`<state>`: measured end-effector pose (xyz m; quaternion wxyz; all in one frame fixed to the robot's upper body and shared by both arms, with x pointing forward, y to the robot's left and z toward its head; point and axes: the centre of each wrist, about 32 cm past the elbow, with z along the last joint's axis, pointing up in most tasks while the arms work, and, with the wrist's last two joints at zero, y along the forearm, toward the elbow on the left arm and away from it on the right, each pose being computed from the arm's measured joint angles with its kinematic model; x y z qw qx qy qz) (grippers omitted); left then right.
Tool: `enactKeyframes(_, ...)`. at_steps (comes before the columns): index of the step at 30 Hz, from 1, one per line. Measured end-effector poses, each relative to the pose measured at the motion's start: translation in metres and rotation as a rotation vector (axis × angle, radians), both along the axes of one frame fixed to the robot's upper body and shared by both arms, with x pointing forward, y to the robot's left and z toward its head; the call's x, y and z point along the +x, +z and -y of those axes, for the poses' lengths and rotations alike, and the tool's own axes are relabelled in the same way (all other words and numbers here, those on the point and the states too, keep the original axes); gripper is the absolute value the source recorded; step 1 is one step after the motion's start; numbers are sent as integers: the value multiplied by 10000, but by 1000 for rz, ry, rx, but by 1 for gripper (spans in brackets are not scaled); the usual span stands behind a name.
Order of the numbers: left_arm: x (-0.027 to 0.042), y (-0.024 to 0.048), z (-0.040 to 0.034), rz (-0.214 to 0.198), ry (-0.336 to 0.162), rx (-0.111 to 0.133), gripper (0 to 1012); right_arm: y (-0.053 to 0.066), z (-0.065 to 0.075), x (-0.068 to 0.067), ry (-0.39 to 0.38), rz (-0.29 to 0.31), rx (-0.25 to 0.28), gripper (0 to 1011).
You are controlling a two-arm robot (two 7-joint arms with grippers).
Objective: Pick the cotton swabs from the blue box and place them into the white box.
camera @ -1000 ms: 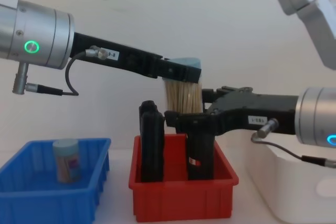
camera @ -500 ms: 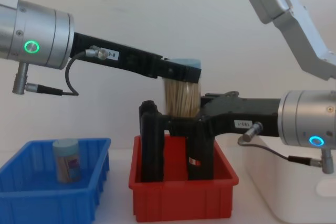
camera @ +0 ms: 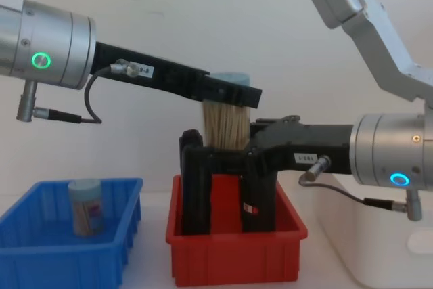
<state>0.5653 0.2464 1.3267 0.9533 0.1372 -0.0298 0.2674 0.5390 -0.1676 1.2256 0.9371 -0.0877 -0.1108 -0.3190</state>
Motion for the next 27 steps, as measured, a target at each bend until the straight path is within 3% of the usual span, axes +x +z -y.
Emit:
enactKeyframes(8, 0, 0, -1, 0, 0, 0, 1003, 4, -1, 2, -6, 3, -2, 667)
enactKeyframes(19, 0, 0, -2, 0, 1, 1, 1004, 3, 26, -8, -36, 1, 1, 667)
enactKeyframes(27, 0, 0, -2, 0, 1, 1, 1004, -18, 114, -37, -105, -7, 26, 665)
